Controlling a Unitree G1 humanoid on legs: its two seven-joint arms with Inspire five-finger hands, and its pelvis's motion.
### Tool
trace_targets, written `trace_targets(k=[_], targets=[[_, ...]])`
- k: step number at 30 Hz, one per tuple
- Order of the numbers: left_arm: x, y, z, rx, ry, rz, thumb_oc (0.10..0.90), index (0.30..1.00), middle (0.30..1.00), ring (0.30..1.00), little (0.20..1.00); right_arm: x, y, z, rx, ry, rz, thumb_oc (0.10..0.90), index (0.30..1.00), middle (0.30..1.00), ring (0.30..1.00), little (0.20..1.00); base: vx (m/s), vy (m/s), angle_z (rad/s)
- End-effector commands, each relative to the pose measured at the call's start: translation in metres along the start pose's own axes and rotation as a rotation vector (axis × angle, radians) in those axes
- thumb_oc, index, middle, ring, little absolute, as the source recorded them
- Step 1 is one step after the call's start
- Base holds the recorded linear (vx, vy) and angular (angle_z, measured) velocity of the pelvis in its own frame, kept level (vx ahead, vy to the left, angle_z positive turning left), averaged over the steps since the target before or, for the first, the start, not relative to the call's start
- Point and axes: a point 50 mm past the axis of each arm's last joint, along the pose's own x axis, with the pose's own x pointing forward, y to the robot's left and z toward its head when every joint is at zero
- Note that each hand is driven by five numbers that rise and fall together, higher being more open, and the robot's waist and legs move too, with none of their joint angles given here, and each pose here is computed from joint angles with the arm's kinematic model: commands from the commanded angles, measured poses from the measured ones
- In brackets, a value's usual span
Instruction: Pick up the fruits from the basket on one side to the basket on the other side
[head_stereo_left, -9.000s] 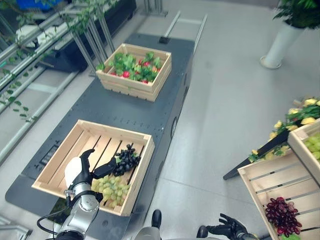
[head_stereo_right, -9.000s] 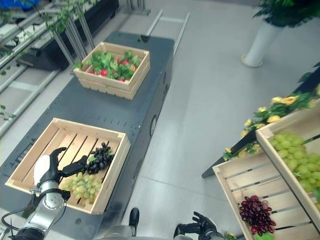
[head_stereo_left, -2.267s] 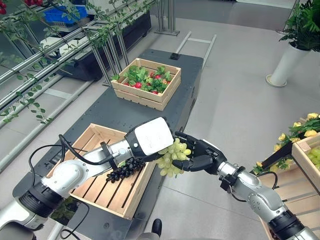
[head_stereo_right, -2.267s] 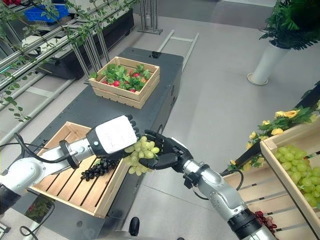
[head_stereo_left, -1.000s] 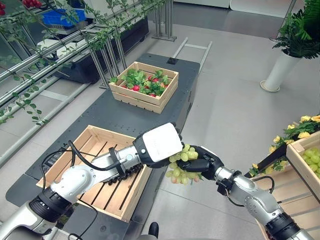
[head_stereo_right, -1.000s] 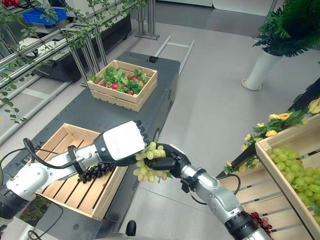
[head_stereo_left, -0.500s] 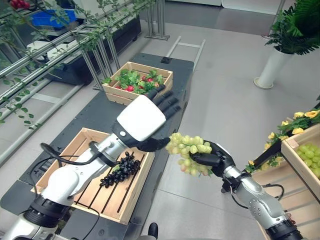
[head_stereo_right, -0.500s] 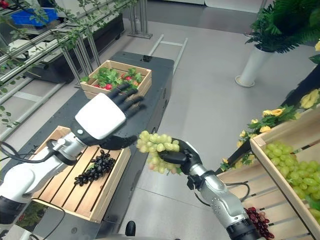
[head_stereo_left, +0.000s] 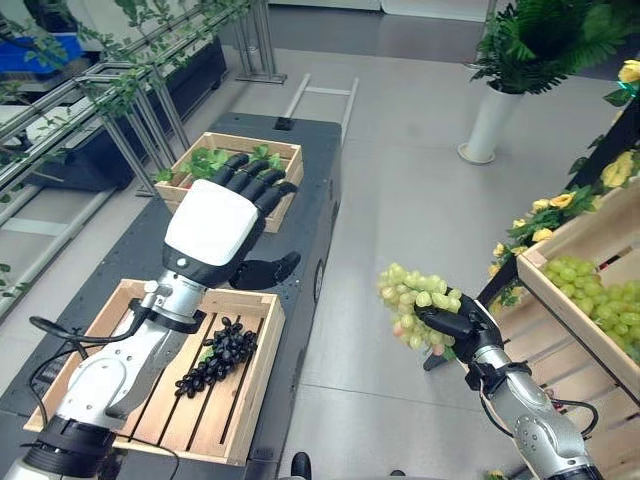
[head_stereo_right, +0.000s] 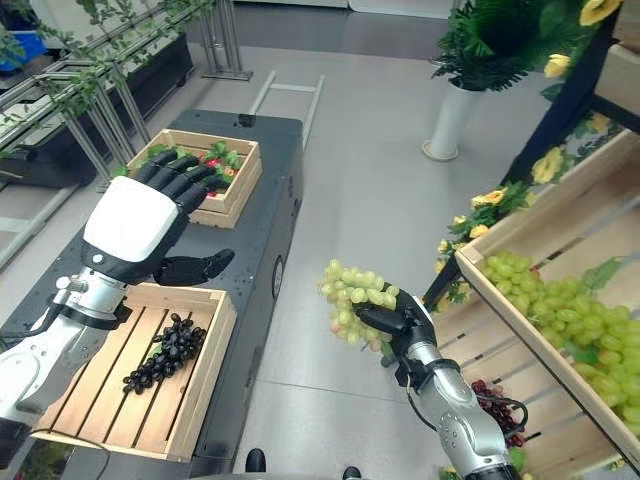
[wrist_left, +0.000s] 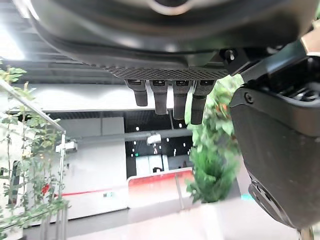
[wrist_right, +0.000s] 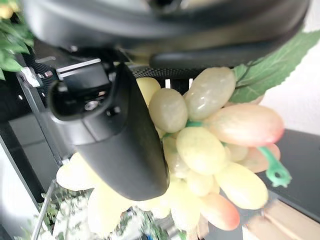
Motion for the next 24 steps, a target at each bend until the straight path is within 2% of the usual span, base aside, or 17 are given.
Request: trace_targets(k=[1, 4, 5, 8, 16, 24], targets=[[0.018, 0.027, -0.023, -0.073, 0.114, 0.321, 0.800, 0.900, 0.900, 0.900, 0.900, 0.006, 0.015, 0.067, 0.000, -0.383, 0.041, 0.400, 0.300, 0.300, 0.300, 0.300, -0.03, 0.000, -0.29], [0.018, 0.025, -0.017, -0.157, 0.115, 0.365, 0.800, 0.900, 0.900, 0.900, 0.900, 0.007, 0.020, 0.068, 0.030, -0.401, 0.060, 0.400, 0.300, 0.300, 0.300, 0.300, -0.03, -0.001, -0.26], [0.020, 0.024, -0.013, -0.220, 0.111, 0.380, 0.800, 0.900, 0.900, 0.900, 0.900, 0.006, 0.025, 0.074, 0.114, -0.442, 0.105, 0.400, 0.300, 0.300, 0.300, 0.300, -0.05, -0.003, -0.22], [0.023, 0.014, -0.006, -0.348, 0.125, 0.378, 0.800, 0.900, 0.900, 0.900, 0.900, 0.006, 0.035, 0.086, 0.162, -0.505, 0.183, 0.400, 0.300, 0.300, 0.300, 0.300, -0.05, -0.004, -0.33], [0.036, 0.000, 0.013, -0.543, 0.114, 0.376, 0.800, 0.900, 0.900, 0.900, 0.900, -0.007, 0.057, 0.137, 0.173, -0.702, 0.403, 0.400, 0.300, 0.300, 0.300, 0.300, -0.03, 0.009, -0.21], [0.045, -0.012, 0.024, -0.648, 0.118, 0.329, 0.800, 0.900, 0.900, 0.900, 0.900, -0.012, 0.042, 0.174, 0.142, -0.799, 0.302, 0.400, 0.300, 0.300, 0.300, 0.300, 0.00, 0.017, -0.11]])
